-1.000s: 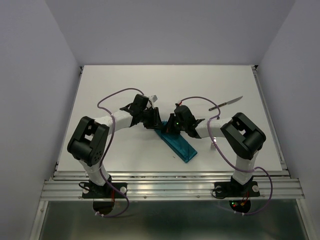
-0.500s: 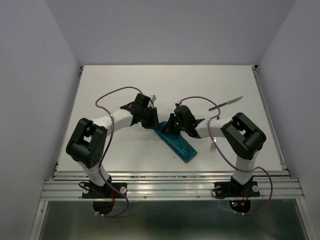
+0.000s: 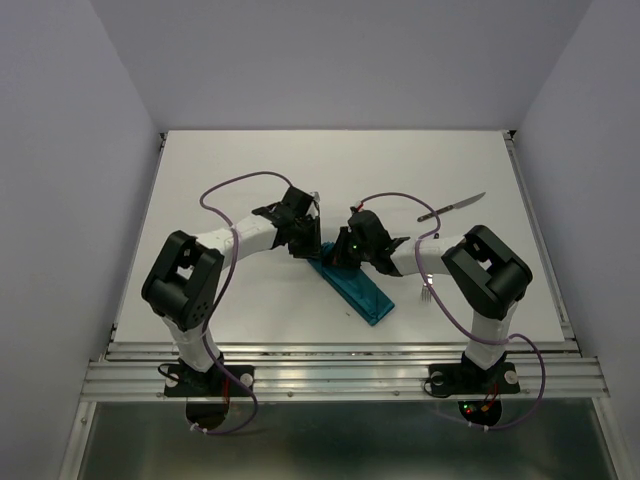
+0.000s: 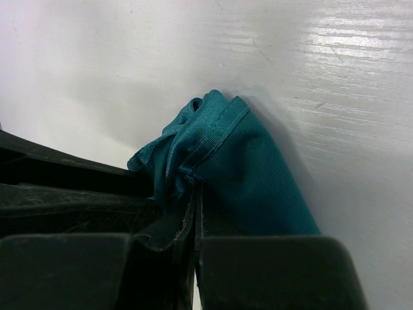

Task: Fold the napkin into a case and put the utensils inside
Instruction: Stuff the top corner of the smaller-rectangle-folded napkin into the folded napkin.

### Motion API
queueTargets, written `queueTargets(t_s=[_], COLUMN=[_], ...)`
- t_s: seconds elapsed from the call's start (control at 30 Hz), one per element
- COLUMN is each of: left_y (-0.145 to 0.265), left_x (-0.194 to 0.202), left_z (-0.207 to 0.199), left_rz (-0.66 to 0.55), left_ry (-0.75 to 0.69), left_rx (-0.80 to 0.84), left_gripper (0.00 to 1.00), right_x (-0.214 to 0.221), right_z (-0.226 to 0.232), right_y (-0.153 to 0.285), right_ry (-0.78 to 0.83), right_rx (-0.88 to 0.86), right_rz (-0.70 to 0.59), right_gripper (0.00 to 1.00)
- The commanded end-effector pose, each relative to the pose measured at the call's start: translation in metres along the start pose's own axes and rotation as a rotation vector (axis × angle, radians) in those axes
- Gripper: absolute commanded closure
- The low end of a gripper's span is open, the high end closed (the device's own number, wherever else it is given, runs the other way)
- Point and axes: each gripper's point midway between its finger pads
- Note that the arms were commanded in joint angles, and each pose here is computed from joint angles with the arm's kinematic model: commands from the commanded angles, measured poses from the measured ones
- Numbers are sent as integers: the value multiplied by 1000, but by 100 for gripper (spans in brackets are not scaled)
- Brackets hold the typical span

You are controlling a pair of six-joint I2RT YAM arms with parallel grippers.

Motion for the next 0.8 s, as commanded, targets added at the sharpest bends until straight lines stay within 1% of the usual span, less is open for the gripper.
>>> queueTargets(t_s=[0.0, 0.13, 0.2, 0.3, 0.33, 0.43, 0.47, 0.57, 0.63, 0.77], left_y=[2, -2, -2, -4, -5, -6, -7, -9, -9, -8], left_x=[-9, -9, -10, -10, -11, -9, -9, -7, -7, -9], left_z=[-3, -4, -5, -7, -7, -6, -6, -5, -3, -3], left_rz=[-22, -18, -19, -18, -17, -10, -11, -4, -5, -11], left_ry=[-26, -31, -33, -37, -38, -39, -40, -41, -41, -41], left_rx=[-42, -50, -48, -50, -55, -65, -66, -78, -88, -95], left_gripper=[65, 65, 67, 72, 76, 82, 86, 93, 100, 100], right_x=[-13, -13, -13, -15, -14, -15, -15, -16, -18, -25], right_z=[14, 14, 15, 16, 16, 17, 17, 19, 21, 30], right_y=[4, 4, 4, 5, 5, 6, 7, 9, 11, 19], right_ry=[25, 25, 25, 24, 24, 24, 25, 27, 32, 48], right_rx=[-19, -20, -22, -24, -23, -24, -27, -31, -36, -52], right_rz=[-33, -34, -34, -38, -37, -38, -40, -44, -48, -66], right_gripper=[99, 99, 99, 99, 99, 99, 99, 99, 99, 99])
Point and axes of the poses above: each gripper's point midway between its finger pads, its own y axis back along the fingers, its own z axis along the line the jaws close on, x = y × z, and after that the axes turned 2 degrees about y, right-handed
